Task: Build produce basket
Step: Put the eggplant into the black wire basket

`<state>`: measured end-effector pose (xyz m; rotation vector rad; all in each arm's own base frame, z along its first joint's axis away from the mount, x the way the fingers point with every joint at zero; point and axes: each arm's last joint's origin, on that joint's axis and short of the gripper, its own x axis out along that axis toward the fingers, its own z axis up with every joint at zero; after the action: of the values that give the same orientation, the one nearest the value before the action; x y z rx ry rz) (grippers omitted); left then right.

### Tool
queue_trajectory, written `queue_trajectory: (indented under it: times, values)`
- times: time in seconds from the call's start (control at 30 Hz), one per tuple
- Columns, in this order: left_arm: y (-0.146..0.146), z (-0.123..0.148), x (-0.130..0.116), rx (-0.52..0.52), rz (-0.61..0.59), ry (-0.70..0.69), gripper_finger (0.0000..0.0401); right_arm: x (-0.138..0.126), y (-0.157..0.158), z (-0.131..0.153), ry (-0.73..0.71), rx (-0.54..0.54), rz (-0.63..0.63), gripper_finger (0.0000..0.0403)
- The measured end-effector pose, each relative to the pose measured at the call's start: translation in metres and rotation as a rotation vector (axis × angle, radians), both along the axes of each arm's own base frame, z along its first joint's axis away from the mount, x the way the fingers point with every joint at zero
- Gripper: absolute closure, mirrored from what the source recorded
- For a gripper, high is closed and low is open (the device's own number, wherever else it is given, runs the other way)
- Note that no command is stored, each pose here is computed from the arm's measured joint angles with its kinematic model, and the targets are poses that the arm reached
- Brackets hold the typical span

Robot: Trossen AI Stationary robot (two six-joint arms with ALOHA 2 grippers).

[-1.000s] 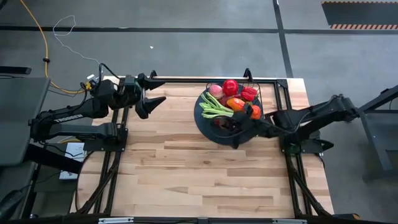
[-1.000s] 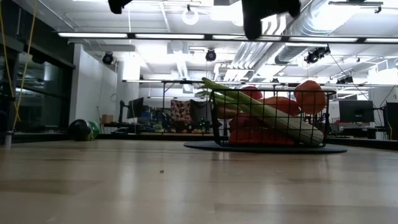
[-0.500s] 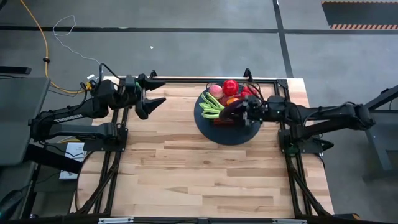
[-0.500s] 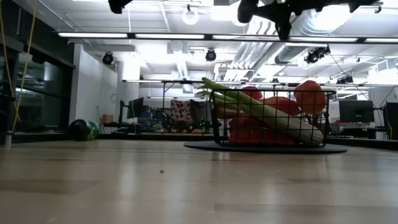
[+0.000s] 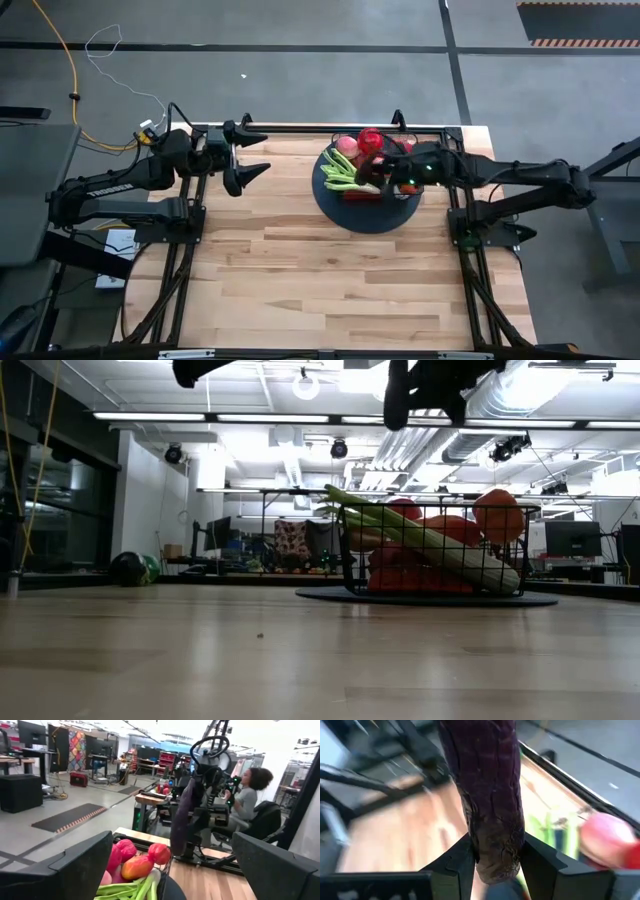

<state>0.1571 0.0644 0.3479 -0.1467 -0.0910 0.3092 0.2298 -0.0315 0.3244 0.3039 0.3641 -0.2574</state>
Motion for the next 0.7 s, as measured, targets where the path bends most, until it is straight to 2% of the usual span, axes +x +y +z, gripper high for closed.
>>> queue_trajectory:
  times: [0.23,0.33,0.43,0.6,0.7]
  values:
    - [0.0,0.0,0.0,-0.015,0.012,-0.005,0.0004,0.028,-0.029,0.005,0.393,-0.118,-0.089,0.0277]
    - [0.0,0.0,0.0,-0.015,0.012,-0.005,0.0004,0.037,-0.039,-0.005,0.574,-0.126,-0.047,0.0276]
    - [0.0,0.0,0.0,-0.015,0.013,-0.005,0.0004,0.043,-0.043,-0.016,0.727,-0.08,0.038,0.0276]
    - [0.0,0.0,0.0,-0.015,0.014,-0.005,0.0004,0.047,-0.041,-0.029,0.873,-0.082,0.143,0.0276]
    - [0.0,0.0,0.0,-0.015,0.014,-0.004,0.0004,0.047,-0.042,-0.036,0.942,-0.096,0.157,0.0276]
